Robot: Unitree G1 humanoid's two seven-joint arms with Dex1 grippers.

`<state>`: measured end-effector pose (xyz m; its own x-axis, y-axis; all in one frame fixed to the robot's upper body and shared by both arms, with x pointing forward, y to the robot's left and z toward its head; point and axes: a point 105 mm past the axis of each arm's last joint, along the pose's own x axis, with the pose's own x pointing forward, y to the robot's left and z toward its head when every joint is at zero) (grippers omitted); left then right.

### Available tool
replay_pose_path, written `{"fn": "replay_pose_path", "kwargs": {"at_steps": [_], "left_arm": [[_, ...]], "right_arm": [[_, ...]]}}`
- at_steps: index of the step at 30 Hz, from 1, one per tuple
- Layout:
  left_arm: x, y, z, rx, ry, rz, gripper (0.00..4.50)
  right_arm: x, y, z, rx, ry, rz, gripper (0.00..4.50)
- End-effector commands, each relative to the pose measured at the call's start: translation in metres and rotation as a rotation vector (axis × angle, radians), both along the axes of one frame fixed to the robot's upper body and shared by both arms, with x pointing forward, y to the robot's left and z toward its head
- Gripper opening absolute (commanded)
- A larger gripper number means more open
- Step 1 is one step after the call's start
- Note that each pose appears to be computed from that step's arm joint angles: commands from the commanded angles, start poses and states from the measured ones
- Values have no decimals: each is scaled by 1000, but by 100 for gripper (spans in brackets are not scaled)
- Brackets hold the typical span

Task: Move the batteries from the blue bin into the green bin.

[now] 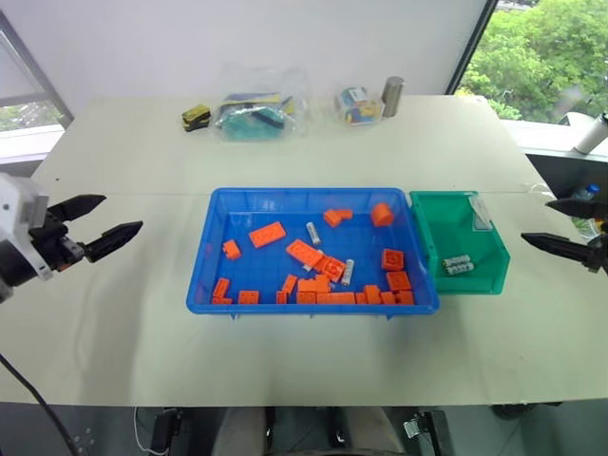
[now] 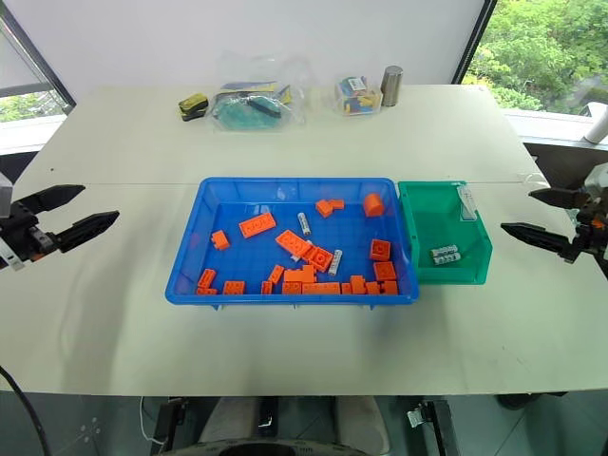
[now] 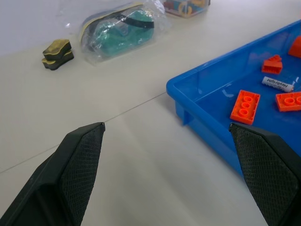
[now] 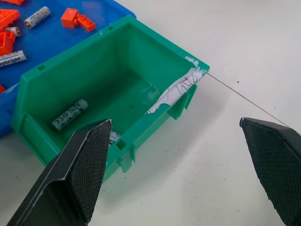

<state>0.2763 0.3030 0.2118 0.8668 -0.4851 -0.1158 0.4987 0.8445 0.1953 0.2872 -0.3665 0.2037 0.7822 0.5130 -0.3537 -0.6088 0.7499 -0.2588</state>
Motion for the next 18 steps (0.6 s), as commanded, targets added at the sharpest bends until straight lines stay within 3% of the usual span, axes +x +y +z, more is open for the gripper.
{"fn": "replay_pose_path", "kwargs": {"at_steps": [1,18], "left_arm": [[1,4,18,30,-78,22,442],[2,-10,6,2,-38,-8,442]], "right_arm": [[3,-1,9,-11,-47,-2,450],[13,-4,19,-30,-54,-21,450]]}}
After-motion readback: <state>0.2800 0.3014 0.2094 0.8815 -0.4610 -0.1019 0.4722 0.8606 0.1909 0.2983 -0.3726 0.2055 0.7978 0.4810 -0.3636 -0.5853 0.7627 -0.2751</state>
